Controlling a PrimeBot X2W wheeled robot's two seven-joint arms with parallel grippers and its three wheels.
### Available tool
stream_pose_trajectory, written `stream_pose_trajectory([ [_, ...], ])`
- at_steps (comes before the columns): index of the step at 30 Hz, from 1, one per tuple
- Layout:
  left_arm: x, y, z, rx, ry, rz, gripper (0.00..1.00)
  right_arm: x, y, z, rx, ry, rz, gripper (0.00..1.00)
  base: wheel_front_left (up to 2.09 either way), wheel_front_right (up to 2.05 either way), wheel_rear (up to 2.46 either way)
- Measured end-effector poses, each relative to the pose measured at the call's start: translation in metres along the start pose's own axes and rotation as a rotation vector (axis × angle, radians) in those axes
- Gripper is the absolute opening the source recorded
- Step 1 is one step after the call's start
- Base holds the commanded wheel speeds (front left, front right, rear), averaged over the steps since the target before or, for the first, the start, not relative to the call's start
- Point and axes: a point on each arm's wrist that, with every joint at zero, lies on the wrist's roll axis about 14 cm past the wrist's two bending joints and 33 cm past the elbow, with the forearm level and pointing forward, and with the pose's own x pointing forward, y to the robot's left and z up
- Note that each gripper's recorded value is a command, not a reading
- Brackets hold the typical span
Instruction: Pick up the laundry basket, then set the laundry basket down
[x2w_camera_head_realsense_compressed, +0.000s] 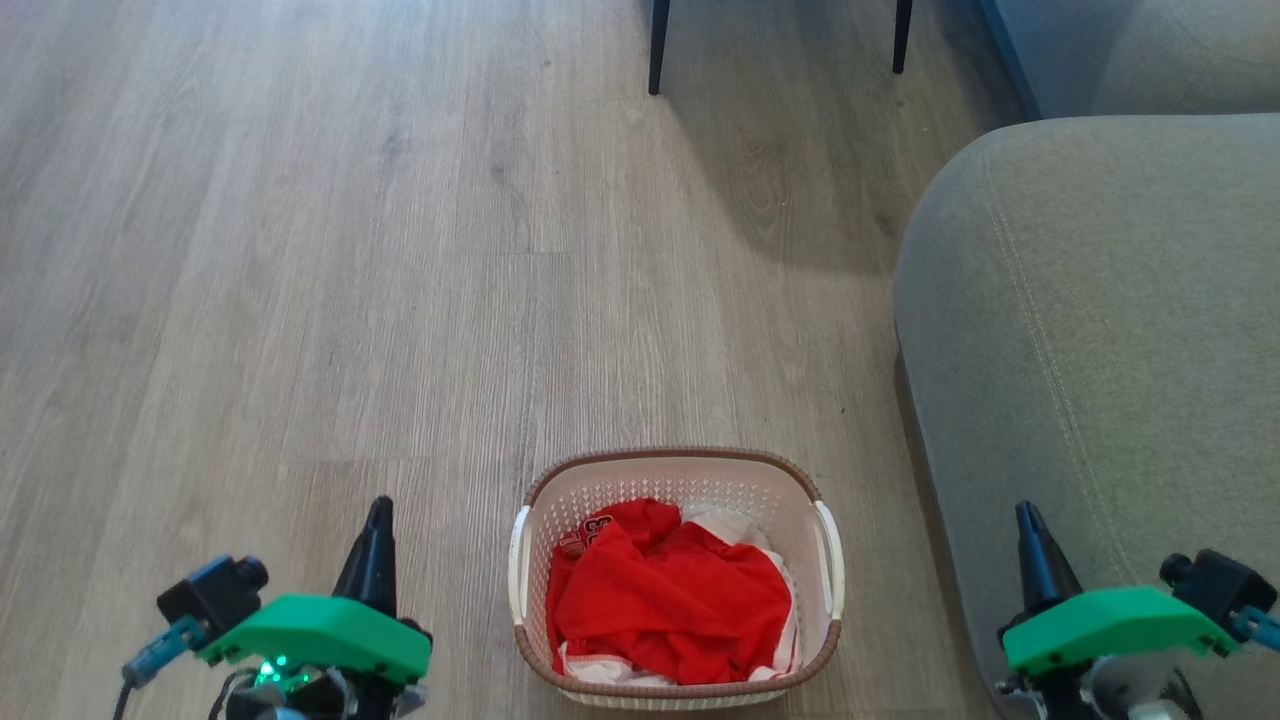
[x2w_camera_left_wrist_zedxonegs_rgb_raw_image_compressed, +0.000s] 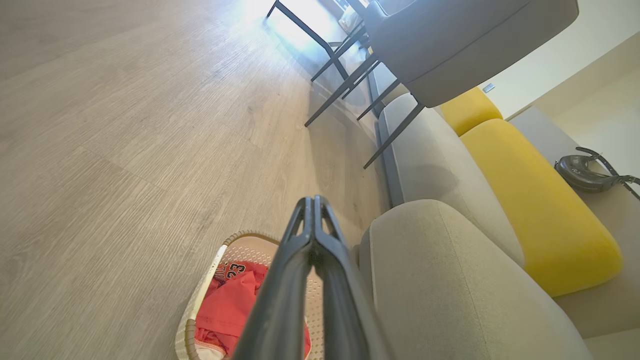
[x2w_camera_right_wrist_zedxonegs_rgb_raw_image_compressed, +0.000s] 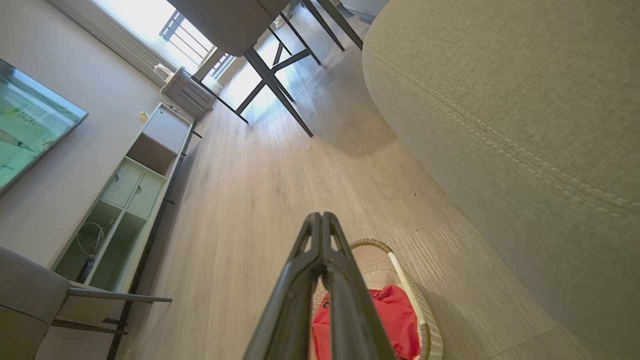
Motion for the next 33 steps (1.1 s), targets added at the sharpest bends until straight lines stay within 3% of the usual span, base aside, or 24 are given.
stream_pose_trajectory([
  [33,0.013,0.011,0.01,-0.375,0.019,0.016,0.0,0.007,-0.014,0.018,0.358,-0.029,-0.049,0.0,0.0,0.0,0.0],
])
